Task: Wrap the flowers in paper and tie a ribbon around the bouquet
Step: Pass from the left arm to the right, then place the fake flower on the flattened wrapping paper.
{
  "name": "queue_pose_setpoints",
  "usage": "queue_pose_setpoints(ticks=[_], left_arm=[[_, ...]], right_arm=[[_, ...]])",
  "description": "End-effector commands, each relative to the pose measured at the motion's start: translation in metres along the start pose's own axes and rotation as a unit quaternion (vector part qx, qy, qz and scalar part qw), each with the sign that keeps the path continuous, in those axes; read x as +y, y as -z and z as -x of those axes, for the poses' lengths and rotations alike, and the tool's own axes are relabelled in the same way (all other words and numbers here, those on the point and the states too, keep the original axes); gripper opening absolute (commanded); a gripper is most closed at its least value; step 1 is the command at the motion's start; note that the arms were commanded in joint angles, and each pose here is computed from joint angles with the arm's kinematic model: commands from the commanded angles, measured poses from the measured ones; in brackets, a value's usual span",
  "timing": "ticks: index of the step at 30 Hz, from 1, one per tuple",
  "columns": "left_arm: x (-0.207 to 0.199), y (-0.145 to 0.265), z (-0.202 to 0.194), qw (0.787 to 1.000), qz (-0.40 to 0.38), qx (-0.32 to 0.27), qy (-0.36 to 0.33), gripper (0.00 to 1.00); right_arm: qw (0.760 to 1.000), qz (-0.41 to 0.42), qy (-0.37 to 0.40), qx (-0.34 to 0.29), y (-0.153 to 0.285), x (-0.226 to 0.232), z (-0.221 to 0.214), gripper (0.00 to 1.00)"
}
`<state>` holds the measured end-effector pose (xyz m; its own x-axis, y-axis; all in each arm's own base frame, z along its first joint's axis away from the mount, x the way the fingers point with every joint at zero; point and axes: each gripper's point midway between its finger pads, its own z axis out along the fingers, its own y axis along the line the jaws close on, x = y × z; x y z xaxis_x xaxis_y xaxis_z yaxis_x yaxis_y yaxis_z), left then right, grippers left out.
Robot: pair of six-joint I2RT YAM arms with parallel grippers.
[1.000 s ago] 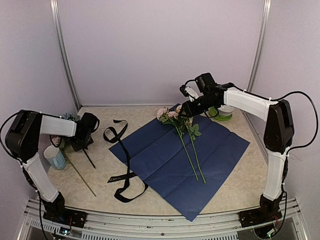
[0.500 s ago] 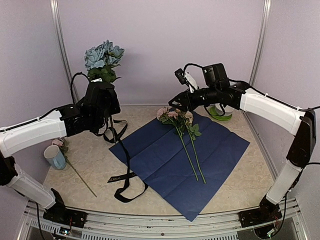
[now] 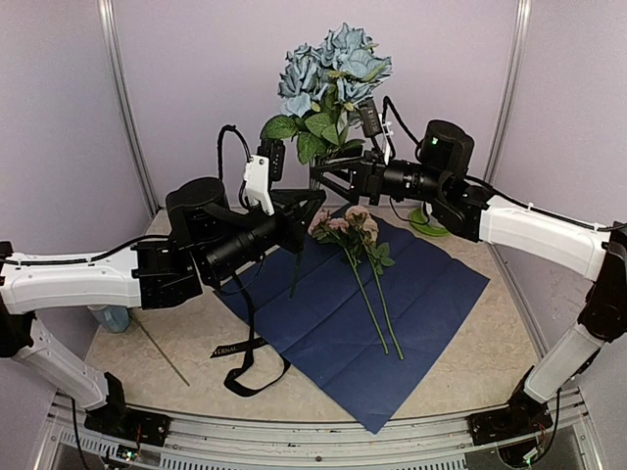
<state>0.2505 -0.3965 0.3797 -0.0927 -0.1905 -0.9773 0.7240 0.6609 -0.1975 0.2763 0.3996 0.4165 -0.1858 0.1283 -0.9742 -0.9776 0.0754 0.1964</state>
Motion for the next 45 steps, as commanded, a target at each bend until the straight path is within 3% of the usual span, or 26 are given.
queue_pose_setpoints(ticks=[1,4,7,9,12,13,15,16,17,19,21,25,28,33,39,43,45], left_arm=[[-0.028,-0.005,0.012,0.997,-0.073,-0.023,0.012,0.0],[-0.024,-0.005,0.009,0.997,-0.07,-0.022,0.026,0.0],[-0.028,-0.006,0.01,0.995,-0.088,-0.025,0.032,0.0],[-0.033,-0.01,0.008,0.994,-0.1,-0.019,0.036,0.0],[-0.035,-0.014,0.003,0.994,-0.101,-0.005,0.035,0.0],[-0.031,-0.015,0.0,0.995,-0.091,0.001,0.035,0.11],[-0.014,-0.015,-0.006,0.998,-0.051,0.012,0.039,0.68],[-0.001,-0.015,-0.011,0.999,-0.016,0.022,0.039,0.85],[0.021,-0.015,-0.017,0.998,0.042,0.03,0.039,0.93],[0.064,-0.008,-0.041,0.986,0.143,0.074,0.039,0.98],[0.116,0.005,-0.066,0.959,0.249,0.119,0.059,0.99],[0.212,0.063,-0.127,0.863,0.443,0.2,0.136,0.99],[0.249,0.117,-0.168,0.794,0.536,0.234,0.168,0.99],[0.27,0.17,-0.203,0.744,0.588,0.22,0.228,0.99],[0.295,0.221,-0.231,0.685,0.64,0.203,0.282,0.99],[0.302,0.244,-0.257,0.648,0.66,0.218,0.312,0.99],[0.302,0.252,-0.265,0.631,0.674,0.22,0.316,0.99]], right_arm=[[0.999,0.015,-0.012,-0.045,0.002,0.011,0.016,0.62],[0.997,0.072,-0.005,-0.037,0.002,0.03,0.015,0.7],[0.997,0.053,-0.02,-0.043,0.002,0.022,0.013,0.64],[0.997,0.054,-0.023,-0.041,0.0,0.02,0.011,0.46],[0.997,0.052,-0.029,-0.04,0.0,0.019,0.012,0.0],[0.998,0.037,-0.031,-0.038,0.001,0.014,0.012,0.0],[0.999,-0.008,-0.034,-0.024,0.005,-0.002,0.01,0.0],[0.999,-0.038,-0.034,-0.015,0.009,-0.012,0.009,0.0],[0.997,-0.073,-0.037,0.0,0.014,-0.027,0.005,0.0],[0.987,-0.147,-0.055,0.036,0.029,-0.059,-0.008,0.0],[0.967,-0.228,-0.078,0.088,0.049,-0.098,-0.03,0.0],[0.868,-0.424,-0.099,0.239,0.102,-0.183,-0.114,0.0],[0.828,-0.455,-0.1,0.312,0.112,-0.212,-0.16,0.0],[0.8,-0.465,-0.108,0.364,0.105,-0.248,-0.208,0.0],[0.754,-0.511,-0.099,0.401,0.119,-0.274,-0.232,0.0],[0.747,-0.514,-0.099,0.41,0.123,-0.276,-0.243,0.21],[0.752,-0.508,-0.103,0.408,0.121,-0.274,-0.245,0.25]])
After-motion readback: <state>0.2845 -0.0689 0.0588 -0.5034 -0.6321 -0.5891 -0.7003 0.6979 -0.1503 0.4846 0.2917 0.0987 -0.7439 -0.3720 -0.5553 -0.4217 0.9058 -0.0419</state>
